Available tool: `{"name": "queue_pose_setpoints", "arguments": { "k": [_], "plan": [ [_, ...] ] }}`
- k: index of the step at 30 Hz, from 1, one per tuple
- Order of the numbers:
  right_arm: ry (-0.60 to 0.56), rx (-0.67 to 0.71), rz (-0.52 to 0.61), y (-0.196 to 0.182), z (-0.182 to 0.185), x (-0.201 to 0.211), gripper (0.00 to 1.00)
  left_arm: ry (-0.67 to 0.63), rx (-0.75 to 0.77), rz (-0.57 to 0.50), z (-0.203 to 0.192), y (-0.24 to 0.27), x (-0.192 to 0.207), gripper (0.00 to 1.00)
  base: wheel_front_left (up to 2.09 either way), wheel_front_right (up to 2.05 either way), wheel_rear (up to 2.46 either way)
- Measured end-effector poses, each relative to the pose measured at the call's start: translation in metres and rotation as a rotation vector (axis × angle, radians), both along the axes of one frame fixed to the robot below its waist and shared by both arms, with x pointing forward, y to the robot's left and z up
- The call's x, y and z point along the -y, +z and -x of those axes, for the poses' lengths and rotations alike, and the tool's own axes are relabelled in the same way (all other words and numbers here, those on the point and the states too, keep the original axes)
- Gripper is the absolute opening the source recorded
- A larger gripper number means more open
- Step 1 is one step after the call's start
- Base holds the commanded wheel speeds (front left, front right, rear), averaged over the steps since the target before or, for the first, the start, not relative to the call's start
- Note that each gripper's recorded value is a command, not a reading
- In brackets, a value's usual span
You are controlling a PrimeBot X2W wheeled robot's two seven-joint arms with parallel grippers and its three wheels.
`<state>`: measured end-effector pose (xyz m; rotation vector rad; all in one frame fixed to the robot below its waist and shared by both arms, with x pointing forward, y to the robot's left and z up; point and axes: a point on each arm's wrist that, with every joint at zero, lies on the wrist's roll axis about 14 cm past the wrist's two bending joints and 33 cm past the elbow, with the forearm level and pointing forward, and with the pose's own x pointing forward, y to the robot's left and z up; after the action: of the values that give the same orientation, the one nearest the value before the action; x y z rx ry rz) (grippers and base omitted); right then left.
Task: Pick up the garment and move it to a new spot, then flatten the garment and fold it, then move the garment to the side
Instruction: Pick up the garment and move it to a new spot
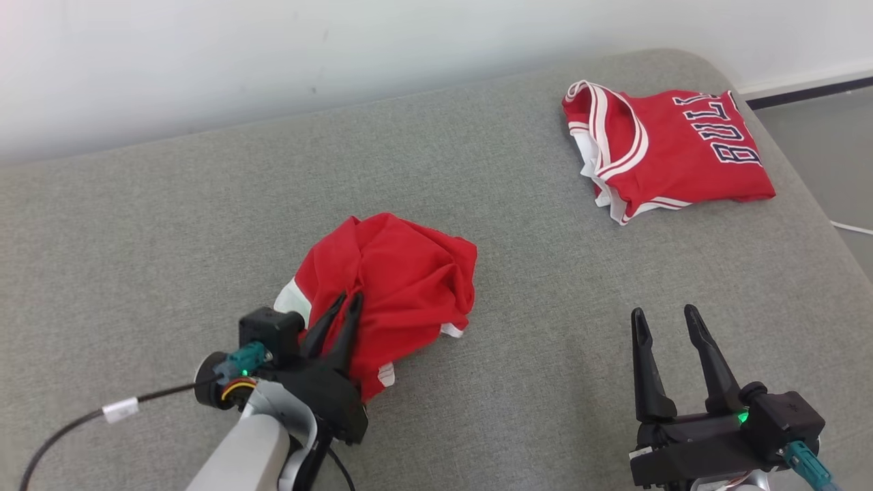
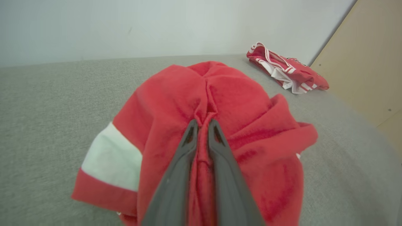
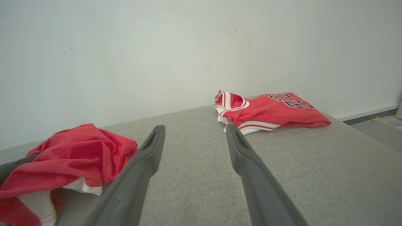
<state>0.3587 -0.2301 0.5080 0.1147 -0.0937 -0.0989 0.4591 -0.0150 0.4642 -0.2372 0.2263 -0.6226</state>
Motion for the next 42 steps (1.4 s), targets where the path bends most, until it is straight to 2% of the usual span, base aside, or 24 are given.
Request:
{"name": "queue_pose_setpoints", "arguments": {
  "k": [6,12,21,32,42],
  "plan": [
    [0.011,0.015,-0.004,0.004,0.000,-0.003,1.00,0.016,0.112,0.033,-0.003,0.026,0.000,1.00,0.00,0.00,0.00],
    [0.033,0.036,-0.008,0.010,0.000,-0.010,1.00,0.081,0.216,0.018,-0.009,0.054,-0.025,1.00,0.00,0.00,0.00],
    [0.088,0.066,-0.014,0.018,-0.005,-0.028,1.00,0.292,0.360,-0.028,0.002,0.087,-0.102,1.00,0.00,0.00,0.00],
    [0.140,0.087,-0.018,0.025,-0.005,-0.045,1.00,0.500,0.349,-0.081,0.061,0.072,-0.179,1.00,0.00,0.00,0.00],
    [0.173,0.058,-0.025,0.015,-0.001,-0.056,1.00,0.592,0.307,-0.086,0.098,0.054,-0.195,1.00,0.00,0.00,0.00]
  ]
}}
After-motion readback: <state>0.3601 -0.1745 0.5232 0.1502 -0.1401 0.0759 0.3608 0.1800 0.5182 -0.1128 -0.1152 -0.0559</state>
